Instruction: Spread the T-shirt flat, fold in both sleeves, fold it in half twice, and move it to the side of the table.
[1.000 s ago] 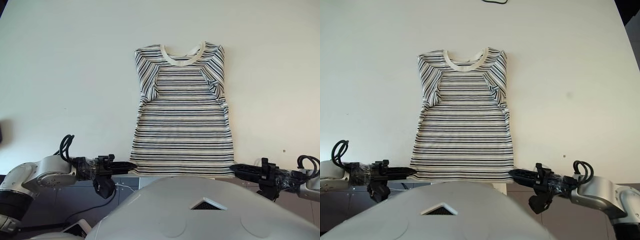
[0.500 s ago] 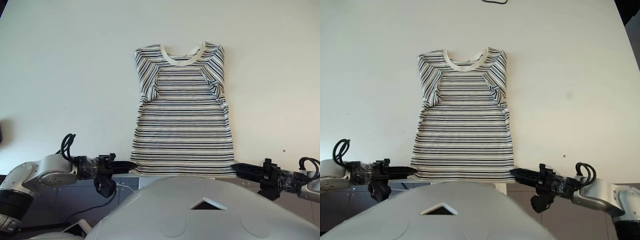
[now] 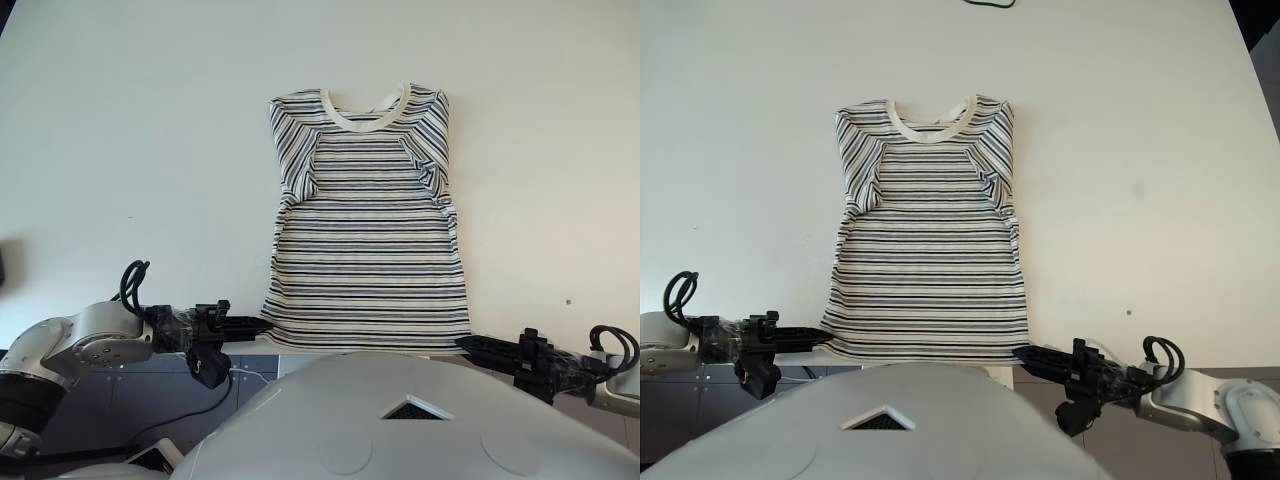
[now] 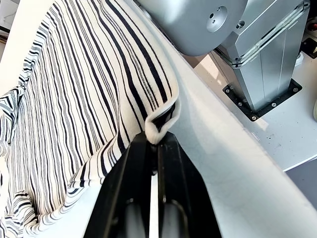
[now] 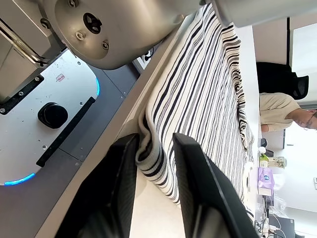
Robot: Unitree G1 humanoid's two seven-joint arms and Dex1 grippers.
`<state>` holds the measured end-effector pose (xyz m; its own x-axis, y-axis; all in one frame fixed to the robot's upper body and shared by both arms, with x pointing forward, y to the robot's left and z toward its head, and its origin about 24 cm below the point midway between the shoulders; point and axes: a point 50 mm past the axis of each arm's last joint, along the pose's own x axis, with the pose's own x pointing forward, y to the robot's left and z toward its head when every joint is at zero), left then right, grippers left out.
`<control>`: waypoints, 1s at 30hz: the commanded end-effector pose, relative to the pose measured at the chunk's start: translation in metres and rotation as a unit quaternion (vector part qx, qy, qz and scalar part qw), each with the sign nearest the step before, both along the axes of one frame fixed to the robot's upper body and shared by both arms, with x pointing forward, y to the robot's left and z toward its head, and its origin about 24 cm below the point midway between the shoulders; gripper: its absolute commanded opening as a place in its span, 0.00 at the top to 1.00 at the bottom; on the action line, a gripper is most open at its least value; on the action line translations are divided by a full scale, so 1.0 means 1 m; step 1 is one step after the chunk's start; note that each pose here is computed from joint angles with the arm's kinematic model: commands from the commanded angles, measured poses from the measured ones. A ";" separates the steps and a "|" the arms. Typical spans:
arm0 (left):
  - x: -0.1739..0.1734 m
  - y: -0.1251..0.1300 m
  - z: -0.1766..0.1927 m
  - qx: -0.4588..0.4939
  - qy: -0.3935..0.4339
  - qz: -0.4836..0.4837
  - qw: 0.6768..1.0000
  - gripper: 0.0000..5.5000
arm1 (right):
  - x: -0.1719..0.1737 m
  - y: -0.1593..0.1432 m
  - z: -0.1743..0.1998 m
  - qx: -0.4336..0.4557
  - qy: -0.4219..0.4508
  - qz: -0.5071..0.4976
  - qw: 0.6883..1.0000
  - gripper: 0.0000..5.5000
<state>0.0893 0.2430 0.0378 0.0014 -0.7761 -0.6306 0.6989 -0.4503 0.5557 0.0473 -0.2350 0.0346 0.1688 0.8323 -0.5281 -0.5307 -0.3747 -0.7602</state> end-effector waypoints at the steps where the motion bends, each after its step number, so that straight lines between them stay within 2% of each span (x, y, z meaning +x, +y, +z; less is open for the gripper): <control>1: -0.001 0.005 -0.002 0.033 0.009 -0.002 0.999 0.98 | 0.001 -0.008 -0.004 -0.043 0.011 0.006 0.999 0.77; 9: 0.001 0.003 -0.001 0.030 0.007 -0.001 1.000 0.98 | 0.011 -0.007 -0.001 -0.028 0.006 -0.021 0.999 0.77; 15: 0.000 -0.002 -0.002 0.016 0.008 0.006 1.000 0.98 | 0.013 -0.004 0.002 -0.018 0.011 -0.015 1.000 0.96; 19: -0.002 -0.003 -0.003 0.013 0.011 0.016 1.000 0.98 | 0.015 -0.007 0.003 -0.019 0.018 -0.022 0.999 0.97; 25: -0.005 -0.005 0.017 -0.020 0.081 0.088 0.993 0.98 | 0.026 -0.003 0.029 0.022 0.027 -0.057 0.998 0.97; 30: -0.003 -0.007 0.049 -0.051 0.164 0.155 0.973 0.98 | 0.028 -0.001 0.066 0.034 0.084 -0.102 0.991 0.97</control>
